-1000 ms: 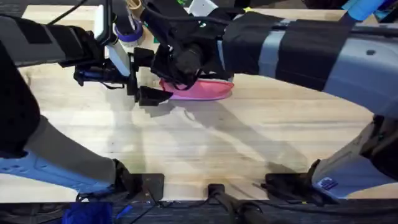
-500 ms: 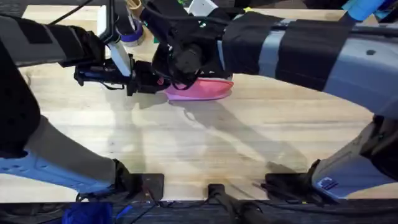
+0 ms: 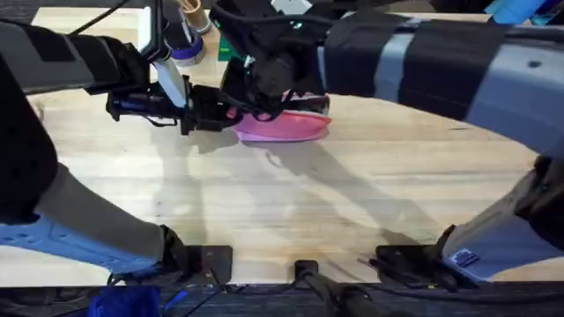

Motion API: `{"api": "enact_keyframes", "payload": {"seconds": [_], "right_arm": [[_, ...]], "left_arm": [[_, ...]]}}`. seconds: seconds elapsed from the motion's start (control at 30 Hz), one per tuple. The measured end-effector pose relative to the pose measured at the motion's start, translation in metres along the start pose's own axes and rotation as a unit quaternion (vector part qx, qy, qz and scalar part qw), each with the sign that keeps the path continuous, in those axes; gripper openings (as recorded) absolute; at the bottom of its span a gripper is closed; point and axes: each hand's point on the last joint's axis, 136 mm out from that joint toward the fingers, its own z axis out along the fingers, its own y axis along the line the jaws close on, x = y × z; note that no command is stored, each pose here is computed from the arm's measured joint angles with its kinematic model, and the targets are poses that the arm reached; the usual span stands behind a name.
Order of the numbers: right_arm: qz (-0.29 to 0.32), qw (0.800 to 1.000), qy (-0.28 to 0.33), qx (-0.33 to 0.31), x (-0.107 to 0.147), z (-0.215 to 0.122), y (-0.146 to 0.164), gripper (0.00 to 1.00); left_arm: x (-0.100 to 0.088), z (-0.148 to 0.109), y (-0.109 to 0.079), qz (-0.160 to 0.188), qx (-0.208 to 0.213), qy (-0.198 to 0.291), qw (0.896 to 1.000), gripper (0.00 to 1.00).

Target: Unzip the bag, pick up the pens from the table one at a time and place them inside, then zip the bag closed.

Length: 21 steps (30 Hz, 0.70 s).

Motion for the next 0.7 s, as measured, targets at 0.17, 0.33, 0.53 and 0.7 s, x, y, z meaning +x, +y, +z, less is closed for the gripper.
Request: {"api": "enact_keyframes", "payload": {"seconds": [0.17,0.33,0.53,0.7], "right_arm": [[-0.032,0.999,-0.016,0.014,-0.012,-0.017,-0.009,0.031],[-0.062,0.997,-0.032,0.044,-0.026,-0.028,-0.026,0.03],[-0.09,0.993,-0.042,0.064,-0.044,-0.034,-0.042,0.031],[-0.089,0.99,-0.025,0.102,-0.061,-0.042,-0.077,0.031]], "left_arm": [[-0.007,0.002,-0.001,0.001,0.003,-0.017,1.0,0.045],[-0.01,0.004,-0.002,0.005,0.006,-0.025,1.0,0.044],[-0.011,0.003,-0.001,0.008,0.004,-0.028,1.0,0.044],[-0.014,0.005,-0.002,0.009,0.008,-0.033,0.999,0.043]]}}
